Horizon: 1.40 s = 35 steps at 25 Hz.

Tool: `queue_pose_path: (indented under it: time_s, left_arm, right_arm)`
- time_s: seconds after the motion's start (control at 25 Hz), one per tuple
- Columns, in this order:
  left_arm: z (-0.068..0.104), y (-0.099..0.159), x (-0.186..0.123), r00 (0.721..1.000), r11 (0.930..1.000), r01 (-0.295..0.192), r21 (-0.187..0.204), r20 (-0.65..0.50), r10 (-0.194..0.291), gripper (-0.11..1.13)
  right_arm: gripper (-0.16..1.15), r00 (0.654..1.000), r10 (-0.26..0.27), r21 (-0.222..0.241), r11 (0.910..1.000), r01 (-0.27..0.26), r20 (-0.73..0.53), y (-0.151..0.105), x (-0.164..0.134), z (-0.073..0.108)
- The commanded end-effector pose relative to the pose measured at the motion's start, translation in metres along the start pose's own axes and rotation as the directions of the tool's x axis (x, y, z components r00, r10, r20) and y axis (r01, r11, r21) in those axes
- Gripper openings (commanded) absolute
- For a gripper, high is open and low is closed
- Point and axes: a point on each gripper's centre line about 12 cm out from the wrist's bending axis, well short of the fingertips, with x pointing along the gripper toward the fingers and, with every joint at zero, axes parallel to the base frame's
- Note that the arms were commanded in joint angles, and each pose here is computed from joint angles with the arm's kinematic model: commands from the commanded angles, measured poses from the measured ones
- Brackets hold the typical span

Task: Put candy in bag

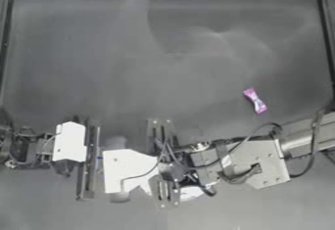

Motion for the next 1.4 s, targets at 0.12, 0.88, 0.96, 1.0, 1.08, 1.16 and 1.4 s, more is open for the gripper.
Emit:
queue_pose_path:
  time_s: [0.12, 0.88, 0.96, 1.0, 1.08, 1.16, 1.4]
  left_arm:
    - [0.018, -0.001, -0.012, 0.998, 1.0000, 0.008, -0.001, 0.063, -0.008, 0.11]
    - [0.019, 0.001, -0.019, 0.997, 1.0000, 0.009, 0.000, 0.074, -0.009, 0.11]
    - [0.019, 0.000, -0.020, 0.997, 0.9999, 0.011, 0.001, 0.073, -0.011, 0.11]
    - [0.019, 0.001, -0.019, 0.997, 1.0000, 0.009, 0.000, 0.074, -0.009, 0.11]
    - [0.019, 0.001, -0.020, 0.997, 1.0000, 0.009, 0.000, 0.075, -0.009, 0.11]
    - [0.019, 0.001, -0.020, 0.997, 1.0000, 0.009, 0.000, 0.074, -0.009, 0.11]
    - [0.018, 0.001, -0.020, 0.997, 1.0000, 0.009, 0.000, 0.072, -0.009, 0.11]
  right_arm:
    - [0.05, 0.999, -0.002, 0.028, 0.9996, 0.000, 0.049, -0.008, -0.026, 0.005]
    - [0.05, 1.000, -0.004, 0.085, 0.9964, 0.005, -0.002, -0.010, -0.028, -0.021]
    - [0.05, 1.000, -0.004, 0.089, 0.9960, 0.004, -0.008, -0.011, -0.028, -0.025]
    - [0.05, 1.000, -0.004, 0.093, 0.9957, 0.005, -0.013, -0.011, -0.027, -0.027]
    - [0.05, 1.000, -0.003, 0.098, 0.9951, 0.005, -0.019, -0.011, -0.027, -0.030]
    - [0.05, 1.000, -0.003, 0.105, 0.9944, 0.005, -0.025, -0.011, -0.027, -0.033]
    - [0.05, 0.999, 0.001, 0.129, 0.9916, 0.005, -0.042, -0.008, -0.029, -0.044]
